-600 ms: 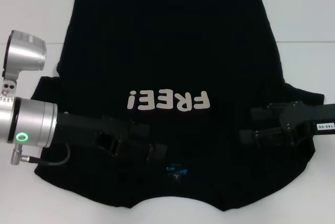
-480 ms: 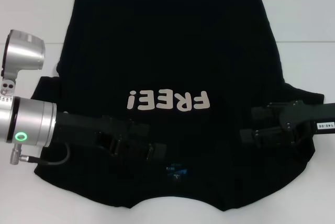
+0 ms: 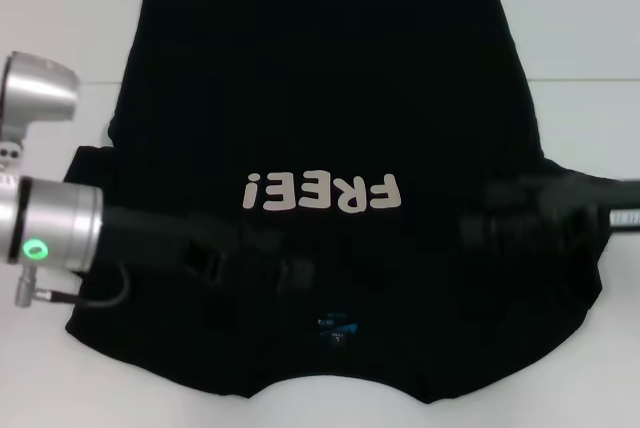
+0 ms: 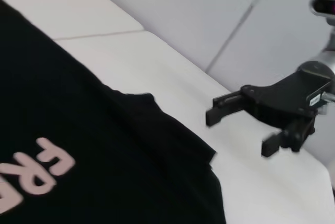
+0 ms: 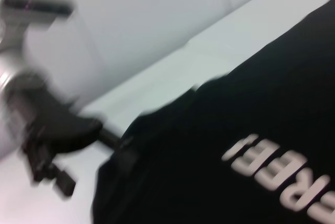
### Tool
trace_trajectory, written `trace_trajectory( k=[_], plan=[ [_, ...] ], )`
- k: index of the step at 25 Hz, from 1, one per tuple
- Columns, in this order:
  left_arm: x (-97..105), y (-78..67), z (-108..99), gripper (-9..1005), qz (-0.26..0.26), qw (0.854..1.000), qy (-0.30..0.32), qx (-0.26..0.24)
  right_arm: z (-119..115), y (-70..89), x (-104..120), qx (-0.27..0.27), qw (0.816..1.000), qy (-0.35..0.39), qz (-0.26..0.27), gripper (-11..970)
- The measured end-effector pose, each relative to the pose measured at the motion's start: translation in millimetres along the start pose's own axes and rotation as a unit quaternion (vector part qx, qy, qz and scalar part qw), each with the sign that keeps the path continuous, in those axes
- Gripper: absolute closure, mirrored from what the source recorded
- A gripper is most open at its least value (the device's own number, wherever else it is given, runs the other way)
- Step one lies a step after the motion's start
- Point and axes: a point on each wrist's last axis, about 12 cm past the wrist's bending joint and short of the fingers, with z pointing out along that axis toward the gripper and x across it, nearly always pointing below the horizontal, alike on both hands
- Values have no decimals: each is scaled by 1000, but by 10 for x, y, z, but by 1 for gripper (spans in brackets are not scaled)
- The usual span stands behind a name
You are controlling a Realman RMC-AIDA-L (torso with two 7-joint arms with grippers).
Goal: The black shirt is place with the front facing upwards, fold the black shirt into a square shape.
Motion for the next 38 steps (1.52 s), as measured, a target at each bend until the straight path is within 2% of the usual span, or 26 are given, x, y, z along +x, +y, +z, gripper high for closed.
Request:
trace_trajectory(
  k=[1,5,9,11,15,20,21,22,30,38],
  plan=[
    [-19,45,-92,97,-36,999,-15,-14,-22,-35,-53,11,1000,-11,22,15],
    [-27,138,-359,109,-120,991,-44,-42,-106,-145,-326,34,993,-26,107,15],
    [57,239,-721,122,-227,967,-90,-73,-194,-303,-606,73,975,-42,206,15],
    [117,278,-846,128,-258,956,-110,-85,-243,-383,-738,93,966,-57,235,15],
    [292,339,-1073,140,-313,933,-145,-107,-305,-490,-908,131,956,-80,251,15],
    [539,378,-1180,155,-369,905,-164,-135,-301,-563,-985,170,950,-71,251,15],
    [539,378,-1180,158,-369,905,-164,-135,-295,-565,-989,172,950,-68,250,15],
    [635,383,-1205,161,-387,895,-171,-142,-288,-564,-989,173,950,-66,250,15],
    [786,452,-1251,185,-415,873,-187,-174,-293,-554,-960,168,950,-62,255,14],
    [858,629,-1170,540,-425,858,-166,-237,-299,-548,-951,164,950,-62,258,14]
  ],
)
